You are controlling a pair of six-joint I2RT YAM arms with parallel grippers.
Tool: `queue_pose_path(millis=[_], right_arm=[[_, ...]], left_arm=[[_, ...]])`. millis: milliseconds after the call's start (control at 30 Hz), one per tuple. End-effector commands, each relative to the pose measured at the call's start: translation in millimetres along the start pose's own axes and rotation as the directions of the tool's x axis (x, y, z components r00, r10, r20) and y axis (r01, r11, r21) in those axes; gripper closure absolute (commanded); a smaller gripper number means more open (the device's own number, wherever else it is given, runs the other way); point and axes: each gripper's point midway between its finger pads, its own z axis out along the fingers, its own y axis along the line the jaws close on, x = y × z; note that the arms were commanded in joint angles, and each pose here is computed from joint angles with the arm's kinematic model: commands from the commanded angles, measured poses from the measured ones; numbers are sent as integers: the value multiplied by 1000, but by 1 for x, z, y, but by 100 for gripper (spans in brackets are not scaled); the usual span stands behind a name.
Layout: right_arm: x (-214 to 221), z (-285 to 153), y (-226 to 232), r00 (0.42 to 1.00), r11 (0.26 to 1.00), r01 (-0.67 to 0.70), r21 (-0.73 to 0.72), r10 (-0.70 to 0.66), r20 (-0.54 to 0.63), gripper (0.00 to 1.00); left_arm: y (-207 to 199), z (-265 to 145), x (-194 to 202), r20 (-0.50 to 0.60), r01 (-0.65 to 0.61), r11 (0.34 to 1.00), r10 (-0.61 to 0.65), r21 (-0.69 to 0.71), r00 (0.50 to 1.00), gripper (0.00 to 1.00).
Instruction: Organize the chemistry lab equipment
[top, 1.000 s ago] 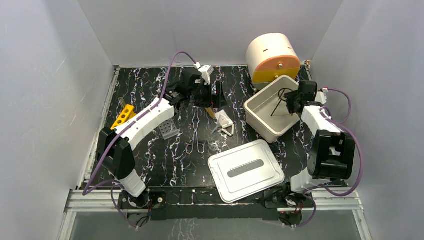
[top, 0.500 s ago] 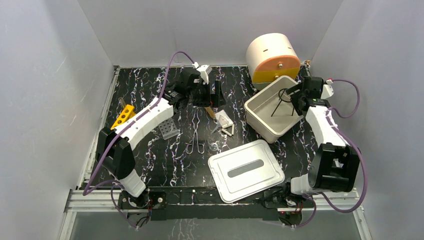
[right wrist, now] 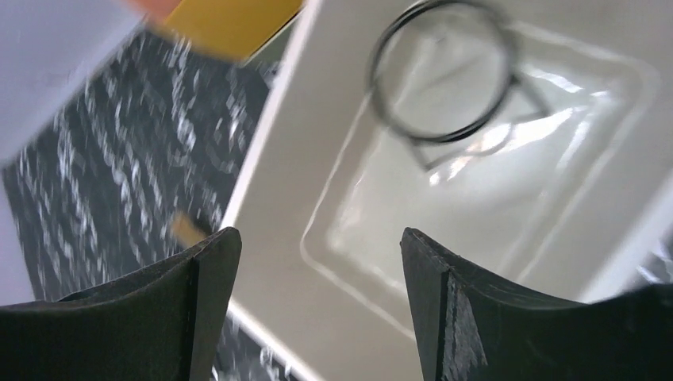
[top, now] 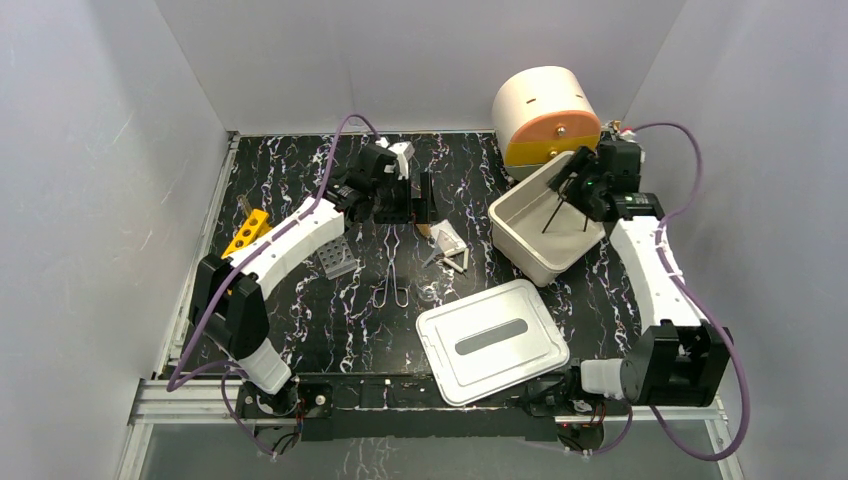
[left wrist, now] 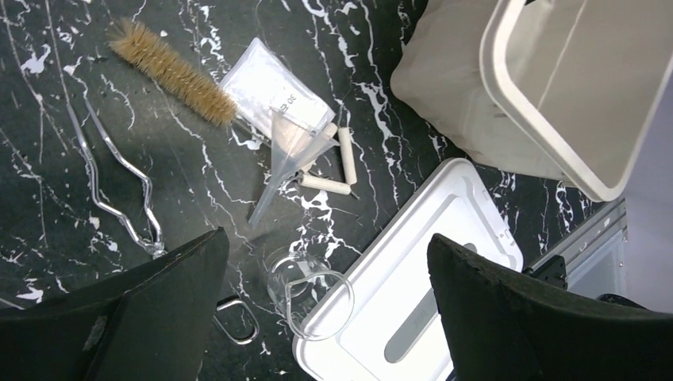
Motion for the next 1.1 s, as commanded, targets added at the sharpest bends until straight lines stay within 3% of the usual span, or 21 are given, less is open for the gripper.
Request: queue_pose_path(millis=[0,200,367,567,833,1067], right_arm=[[28,-35,63,975,954,205,-219,-218,-40,18],[74,-46,109,921,863,334,-379,-385,-65,19],[109,-45,136,874,812,406,-420,-479,-79,21],[157,-20,154,777,753,538,-379,-617,-123,23],[194,29,176,688,692,600,-400,-702,-182,31],[227,66,170,577,646,639,-418,-761,-295,37]], left_arm=[[3,-21,2,-2,14,1000,-14,-5,1000,5],[11,-20,26,-65,22,1000,-23,-12,998,12],[28,-20,32,-63,70,994,-75,-81,995,20],[50,-22,35,-46,159,976,-168,-151,985,28],[65,-28,35,-26,223,958,-231,-179,973,30],[66,-29,35,-30,232,958,-240,-170,970,30]])
